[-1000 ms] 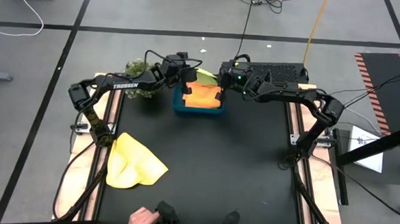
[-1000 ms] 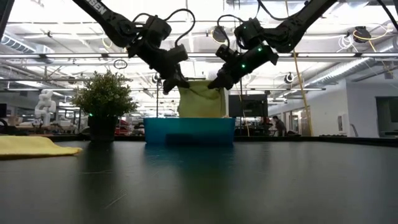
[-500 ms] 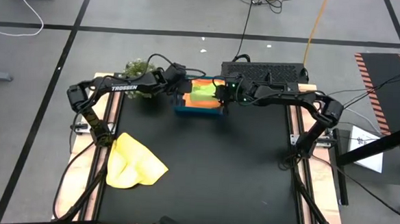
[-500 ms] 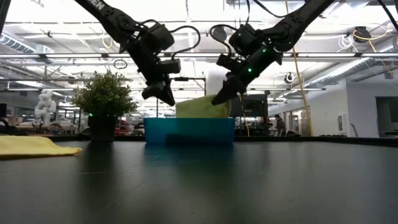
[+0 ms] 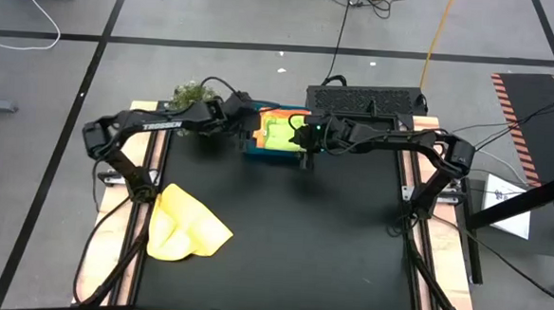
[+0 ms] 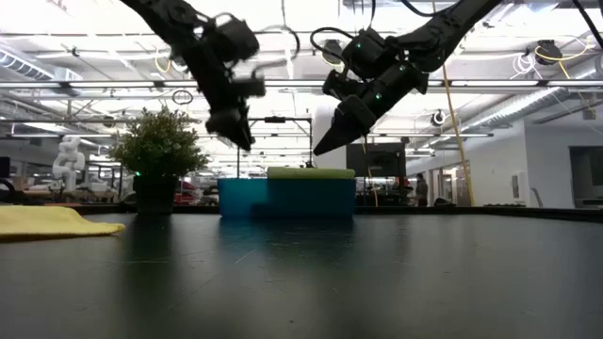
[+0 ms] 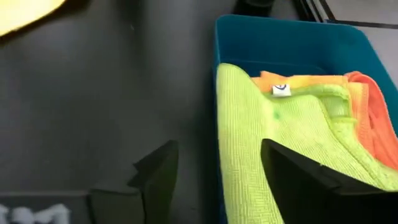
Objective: Fold microfiber towels
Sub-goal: Fold the yellow microfiber towel
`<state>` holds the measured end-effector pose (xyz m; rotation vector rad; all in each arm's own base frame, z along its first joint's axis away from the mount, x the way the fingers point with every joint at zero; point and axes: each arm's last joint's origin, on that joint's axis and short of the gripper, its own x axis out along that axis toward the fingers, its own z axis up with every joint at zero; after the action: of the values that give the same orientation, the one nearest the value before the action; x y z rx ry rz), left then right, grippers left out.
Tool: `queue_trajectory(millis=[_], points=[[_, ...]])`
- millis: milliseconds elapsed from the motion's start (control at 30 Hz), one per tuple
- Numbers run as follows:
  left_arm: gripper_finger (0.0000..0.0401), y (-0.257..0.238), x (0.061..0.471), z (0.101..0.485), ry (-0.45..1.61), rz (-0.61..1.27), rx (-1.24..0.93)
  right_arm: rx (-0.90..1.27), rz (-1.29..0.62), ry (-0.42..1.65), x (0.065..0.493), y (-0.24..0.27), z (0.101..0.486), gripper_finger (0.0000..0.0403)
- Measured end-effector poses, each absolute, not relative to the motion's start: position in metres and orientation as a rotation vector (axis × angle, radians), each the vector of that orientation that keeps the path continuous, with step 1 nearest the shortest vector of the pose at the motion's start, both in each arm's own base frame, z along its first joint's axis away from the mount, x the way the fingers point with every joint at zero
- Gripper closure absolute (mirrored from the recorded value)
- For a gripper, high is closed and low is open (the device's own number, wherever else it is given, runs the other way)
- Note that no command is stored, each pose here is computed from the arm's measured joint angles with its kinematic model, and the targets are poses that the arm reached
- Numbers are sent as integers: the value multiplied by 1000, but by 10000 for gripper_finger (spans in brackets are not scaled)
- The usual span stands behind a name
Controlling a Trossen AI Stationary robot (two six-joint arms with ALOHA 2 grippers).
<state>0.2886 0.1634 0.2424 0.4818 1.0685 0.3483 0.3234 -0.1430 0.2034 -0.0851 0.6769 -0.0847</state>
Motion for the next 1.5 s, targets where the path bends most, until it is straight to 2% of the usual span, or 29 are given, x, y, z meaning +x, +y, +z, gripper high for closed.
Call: queue_trajectory(millis=[200,333,400,467,633,800,1000,1300,1500], points=[[226,136,269,290,882,322,419,-115,-138,621,322,-134,224,164],[253,109,243,323,699,226,260,-39,-17,468,314,-117,258,184],[268,93,231,326,620,157,177,-25,52,392,310,-103,273,197],[282,77,224,319,556,98,125,-27,92,332,306,-84,277,210],[307,38,202,273,649,-22,25,36,206,414,288,-33,242,233],[311,4,186,227,728,-35,-54,81,184,445,263,12,200,243],[311,-43,163,184,816,-159,-161,177,221,305,231,60,169,243],[311,-78,142,171,792,-68,-112,39,134,156,212,88,169,243],[311,-85,128,164,901,-66,-160,11,96,117,213,85,173,243]])
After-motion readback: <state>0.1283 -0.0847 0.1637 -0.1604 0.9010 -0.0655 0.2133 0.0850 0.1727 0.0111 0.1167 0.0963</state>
